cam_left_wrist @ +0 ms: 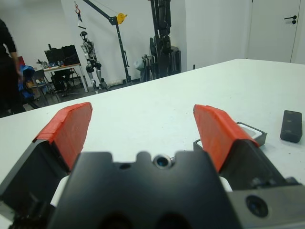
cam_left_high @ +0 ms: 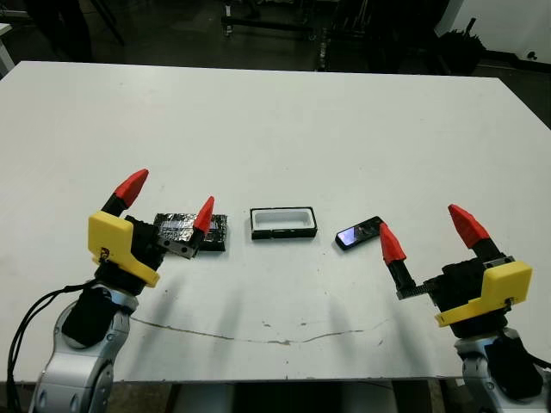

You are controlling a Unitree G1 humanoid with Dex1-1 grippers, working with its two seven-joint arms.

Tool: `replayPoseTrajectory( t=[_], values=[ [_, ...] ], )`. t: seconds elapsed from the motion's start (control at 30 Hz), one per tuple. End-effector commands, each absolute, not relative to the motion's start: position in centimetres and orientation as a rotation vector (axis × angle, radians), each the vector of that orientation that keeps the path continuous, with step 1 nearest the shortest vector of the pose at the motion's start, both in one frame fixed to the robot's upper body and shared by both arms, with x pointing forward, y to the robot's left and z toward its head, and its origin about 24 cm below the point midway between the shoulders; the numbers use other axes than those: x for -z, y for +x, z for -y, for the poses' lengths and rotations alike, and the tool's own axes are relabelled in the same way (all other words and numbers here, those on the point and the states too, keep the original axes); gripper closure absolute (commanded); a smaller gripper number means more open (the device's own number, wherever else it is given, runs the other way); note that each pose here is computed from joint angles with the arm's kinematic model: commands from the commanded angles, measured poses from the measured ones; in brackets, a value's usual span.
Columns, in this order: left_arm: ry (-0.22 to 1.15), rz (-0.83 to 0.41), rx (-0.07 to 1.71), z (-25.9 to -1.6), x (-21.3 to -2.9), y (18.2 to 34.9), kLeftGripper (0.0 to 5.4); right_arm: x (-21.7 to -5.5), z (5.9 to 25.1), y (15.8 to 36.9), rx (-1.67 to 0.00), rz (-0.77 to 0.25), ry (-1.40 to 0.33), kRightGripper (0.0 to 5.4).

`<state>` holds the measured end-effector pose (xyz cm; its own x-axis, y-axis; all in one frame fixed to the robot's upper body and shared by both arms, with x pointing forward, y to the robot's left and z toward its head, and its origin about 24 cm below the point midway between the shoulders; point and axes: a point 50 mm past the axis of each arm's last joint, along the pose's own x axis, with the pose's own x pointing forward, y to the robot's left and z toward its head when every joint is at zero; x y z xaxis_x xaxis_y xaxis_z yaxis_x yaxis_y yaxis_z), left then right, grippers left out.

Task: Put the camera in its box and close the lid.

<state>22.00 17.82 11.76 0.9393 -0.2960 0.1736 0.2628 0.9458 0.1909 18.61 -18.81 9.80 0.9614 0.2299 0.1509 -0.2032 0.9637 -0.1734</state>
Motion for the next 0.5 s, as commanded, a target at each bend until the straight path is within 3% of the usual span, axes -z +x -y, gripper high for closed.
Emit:
replayPoseTrajectory(
  t=[0.03, 0.33, 0.4, 0.5],
  values=[
    [0.176, 0.188, 0.287, -17.9, -11.4, 21.9, 0.0, -9.8, 19.0, 18.7, -0.231, 0.173, -0.158, 0.02],
    [0.17, 0.181, 0.283, -17.7, -11.3, 21.7, 0.0, -10.2, 20.0, 19.2, -0.308, 0.152, -0.175, 0.02],
    [0.173, 0.182, 0.282, -17.7, -11.3, 21.6, 0.0, -11.6, 21.3, 20.4, -0.37, 0.145, -0.256, 0.02],
    [0.162, 0.181, 0.287, -17.6, -11.3, 21.6, 0.0, -15.2, 23.7, 23.6, -0.517, 0.147, -0.391, 0.02]
  ],
)
